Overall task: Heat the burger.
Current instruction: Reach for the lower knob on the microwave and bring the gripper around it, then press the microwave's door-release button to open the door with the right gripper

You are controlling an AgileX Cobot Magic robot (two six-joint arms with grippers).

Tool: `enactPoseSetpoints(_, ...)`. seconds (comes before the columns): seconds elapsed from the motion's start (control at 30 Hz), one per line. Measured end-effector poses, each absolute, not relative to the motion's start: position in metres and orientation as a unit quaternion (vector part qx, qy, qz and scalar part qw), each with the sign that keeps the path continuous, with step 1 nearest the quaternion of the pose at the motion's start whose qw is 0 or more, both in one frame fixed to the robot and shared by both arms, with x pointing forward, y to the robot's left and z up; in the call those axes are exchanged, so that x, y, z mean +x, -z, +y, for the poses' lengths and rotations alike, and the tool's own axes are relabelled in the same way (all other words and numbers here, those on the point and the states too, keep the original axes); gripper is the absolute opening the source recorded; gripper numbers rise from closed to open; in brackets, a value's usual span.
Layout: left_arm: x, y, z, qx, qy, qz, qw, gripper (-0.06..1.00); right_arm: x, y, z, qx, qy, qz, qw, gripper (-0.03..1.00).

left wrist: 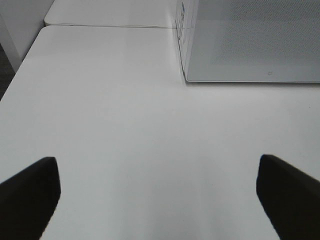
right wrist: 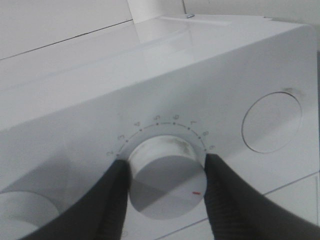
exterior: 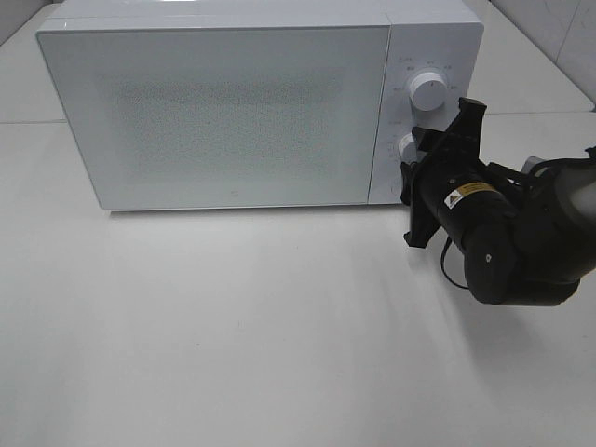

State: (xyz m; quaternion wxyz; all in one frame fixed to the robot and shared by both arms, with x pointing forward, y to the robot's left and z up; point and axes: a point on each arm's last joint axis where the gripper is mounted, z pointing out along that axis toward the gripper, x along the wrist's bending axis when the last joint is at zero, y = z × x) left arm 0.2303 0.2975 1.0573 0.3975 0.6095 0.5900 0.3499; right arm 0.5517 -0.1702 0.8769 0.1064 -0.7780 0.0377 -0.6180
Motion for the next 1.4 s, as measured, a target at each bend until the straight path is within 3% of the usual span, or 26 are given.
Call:
enactPoseSetpoints(0.47, 0.230, -1.057, 0.298, 0.609, -0.350, 0.590, 0.397, 0.99, 0.552, -0.877, -0.170, -0.778, 0.617, 0.043, 0.110, 0.47)
enactPoseSetpoints(0.97, 0.230, -1.057, 0.298, 0.609, -0.350, 0.590, 0.397, 0.99, 0.548, -0.875, -0.169, -0.785, 0.607, 0.037, 0.114, 0.73)
enactPoseSetpoints(1.4, 0.230, -1.057, 0.298, 0.609, -0.350, 0.590, 0.397, 0.99, 0.545, -0.884, -0.172, -0.775, 0.622, 0.027, 0.108, 0.75)
